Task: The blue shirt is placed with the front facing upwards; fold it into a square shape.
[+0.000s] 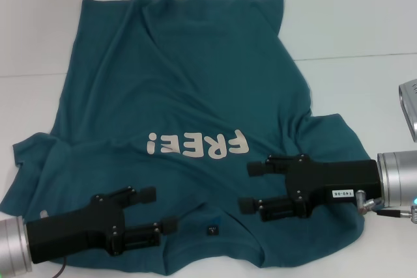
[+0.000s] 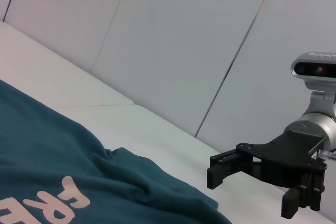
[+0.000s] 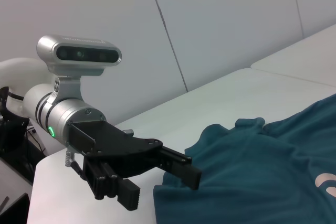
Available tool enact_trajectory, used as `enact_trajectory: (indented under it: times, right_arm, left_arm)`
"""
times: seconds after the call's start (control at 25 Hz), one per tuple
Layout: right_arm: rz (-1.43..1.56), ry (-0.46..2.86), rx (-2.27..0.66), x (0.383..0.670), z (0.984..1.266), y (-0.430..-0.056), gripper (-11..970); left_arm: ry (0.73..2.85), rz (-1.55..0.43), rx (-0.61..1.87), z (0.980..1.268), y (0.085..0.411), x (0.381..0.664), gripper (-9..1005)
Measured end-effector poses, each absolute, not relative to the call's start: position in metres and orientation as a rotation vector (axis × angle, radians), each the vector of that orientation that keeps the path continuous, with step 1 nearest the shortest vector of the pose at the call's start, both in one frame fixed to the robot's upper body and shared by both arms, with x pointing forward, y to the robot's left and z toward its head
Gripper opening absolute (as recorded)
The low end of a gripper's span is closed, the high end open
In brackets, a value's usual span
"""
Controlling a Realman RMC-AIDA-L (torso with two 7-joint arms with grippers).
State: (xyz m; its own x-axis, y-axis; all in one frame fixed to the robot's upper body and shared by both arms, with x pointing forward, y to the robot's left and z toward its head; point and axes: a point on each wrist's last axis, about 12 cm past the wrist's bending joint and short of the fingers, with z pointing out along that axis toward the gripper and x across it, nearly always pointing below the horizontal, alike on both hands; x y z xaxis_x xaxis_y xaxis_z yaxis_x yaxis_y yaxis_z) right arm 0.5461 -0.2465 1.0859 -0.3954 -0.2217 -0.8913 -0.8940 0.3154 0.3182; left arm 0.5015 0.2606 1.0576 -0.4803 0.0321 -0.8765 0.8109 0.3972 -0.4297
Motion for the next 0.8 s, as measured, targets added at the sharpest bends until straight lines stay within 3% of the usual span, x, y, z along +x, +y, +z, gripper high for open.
enact_trajectory:
  times: [0.8]
  right_arm:
    - [1.107, 1.816, -0.996, 0.546, 1.086, -0.247, 890]
  left_arm:
    - [1.865, -1.089, 0.632, 1.054, 0.271, 0.509, 903]
